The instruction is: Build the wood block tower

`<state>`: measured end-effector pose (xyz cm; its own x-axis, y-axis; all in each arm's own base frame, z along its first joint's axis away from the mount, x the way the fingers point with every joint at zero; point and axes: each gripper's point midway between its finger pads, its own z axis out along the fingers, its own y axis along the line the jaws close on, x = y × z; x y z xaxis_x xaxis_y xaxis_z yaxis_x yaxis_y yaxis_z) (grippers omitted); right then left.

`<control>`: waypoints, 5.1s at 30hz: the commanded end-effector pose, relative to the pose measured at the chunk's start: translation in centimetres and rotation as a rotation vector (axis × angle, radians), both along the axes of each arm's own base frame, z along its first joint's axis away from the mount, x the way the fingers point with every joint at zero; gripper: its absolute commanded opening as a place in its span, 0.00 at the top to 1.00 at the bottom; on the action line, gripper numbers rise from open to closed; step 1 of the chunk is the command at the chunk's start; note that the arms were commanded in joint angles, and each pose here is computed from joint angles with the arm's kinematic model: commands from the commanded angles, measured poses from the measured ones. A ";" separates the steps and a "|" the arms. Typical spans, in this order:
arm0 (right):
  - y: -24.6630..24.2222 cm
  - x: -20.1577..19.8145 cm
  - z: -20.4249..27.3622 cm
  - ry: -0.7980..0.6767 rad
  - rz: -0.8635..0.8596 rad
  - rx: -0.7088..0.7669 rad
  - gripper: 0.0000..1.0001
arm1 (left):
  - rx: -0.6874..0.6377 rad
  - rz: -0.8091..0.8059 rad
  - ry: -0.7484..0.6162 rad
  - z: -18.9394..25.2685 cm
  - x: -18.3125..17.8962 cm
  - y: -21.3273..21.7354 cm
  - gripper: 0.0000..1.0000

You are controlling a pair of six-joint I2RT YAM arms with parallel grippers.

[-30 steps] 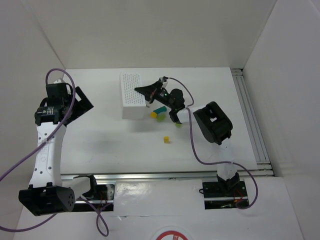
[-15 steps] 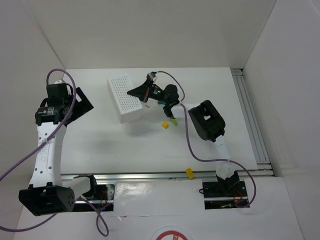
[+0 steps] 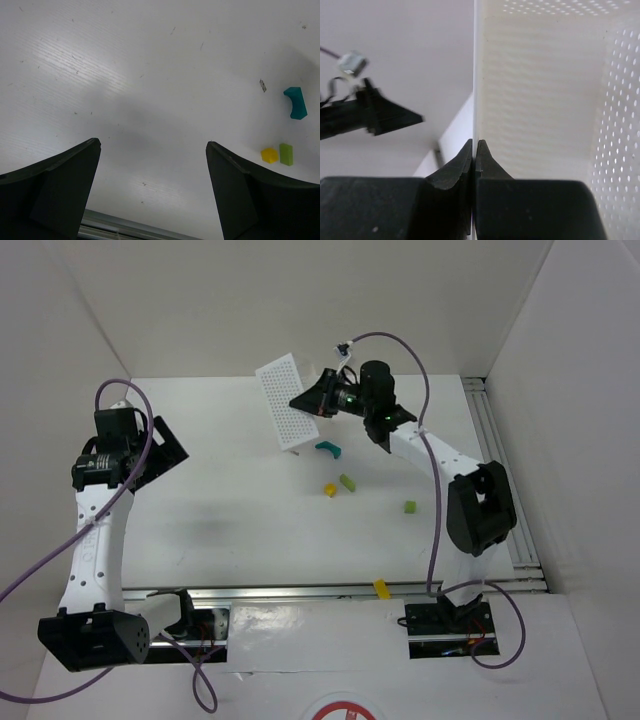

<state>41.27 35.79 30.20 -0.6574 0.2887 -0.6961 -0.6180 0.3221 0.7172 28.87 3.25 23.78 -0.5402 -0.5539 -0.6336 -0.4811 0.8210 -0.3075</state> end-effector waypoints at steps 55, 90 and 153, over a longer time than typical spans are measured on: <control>-27.1 11.3 -11.5 0.187 -1.001 -0.937 0.07 | -0.008 -0.047 0.014 -1.3 1.0 -0.3 0.00; -20.3 -21.2 -19.2 0.505 -0.599 -0.910 0.00 | -0.052 -0.133 -0.014 -0.7 2.3 -3.0 0.00; -7.0 -7.0 -16.7 0.132 -0.498 -0.964 0.80 | -0.031 -0.138 0.020 -2.0 1.9 -3.1 0.00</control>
<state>29.43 24.80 9.96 -0.8037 -0.0519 -0.5927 -0.0925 0.9950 0.0384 30.74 -0.09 21.50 -0.6332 -0.5140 -0.5787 -0.3846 0.8578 -0.3409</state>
